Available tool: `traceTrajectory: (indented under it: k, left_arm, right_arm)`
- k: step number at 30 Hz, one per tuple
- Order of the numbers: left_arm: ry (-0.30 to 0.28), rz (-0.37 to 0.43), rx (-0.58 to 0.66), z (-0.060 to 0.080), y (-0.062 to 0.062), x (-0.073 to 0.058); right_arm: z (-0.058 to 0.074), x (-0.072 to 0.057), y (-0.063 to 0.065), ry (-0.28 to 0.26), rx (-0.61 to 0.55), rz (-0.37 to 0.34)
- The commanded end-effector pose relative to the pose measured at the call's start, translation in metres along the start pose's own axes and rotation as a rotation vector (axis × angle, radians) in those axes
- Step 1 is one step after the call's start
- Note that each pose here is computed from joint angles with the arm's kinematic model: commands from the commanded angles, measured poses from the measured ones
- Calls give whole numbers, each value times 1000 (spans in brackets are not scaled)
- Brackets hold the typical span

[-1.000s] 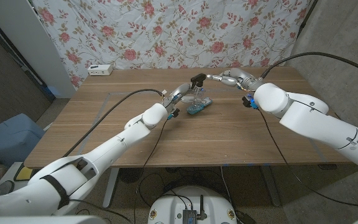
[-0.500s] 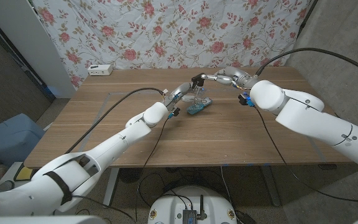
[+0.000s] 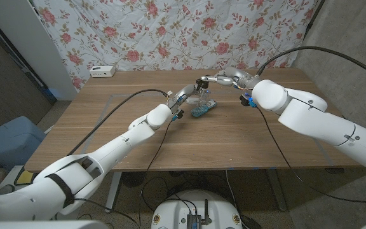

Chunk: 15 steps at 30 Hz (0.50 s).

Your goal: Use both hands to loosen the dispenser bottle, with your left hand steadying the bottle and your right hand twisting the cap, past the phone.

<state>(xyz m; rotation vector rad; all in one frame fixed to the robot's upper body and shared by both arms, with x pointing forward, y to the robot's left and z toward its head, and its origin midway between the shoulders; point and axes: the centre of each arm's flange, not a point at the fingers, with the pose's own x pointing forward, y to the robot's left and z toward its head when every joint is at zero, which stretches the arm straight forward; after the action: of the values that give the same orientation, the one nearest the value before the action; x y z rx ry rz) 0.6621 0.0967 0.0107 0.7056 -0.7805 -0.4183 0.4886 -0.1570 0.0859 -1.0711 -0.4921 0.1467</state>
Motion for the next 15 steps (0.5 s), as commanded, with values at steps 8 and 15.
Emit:
traceTrajectory:
  k: [8,15]
  left_arm:
    - [-6,-2,-1,-1,-3,1]
    - [-9,-1,-3,-1,-5,1]
  right_arm:
    - [8,8,0,36,-47,32]
    - [9,8,0,51,-59,29]
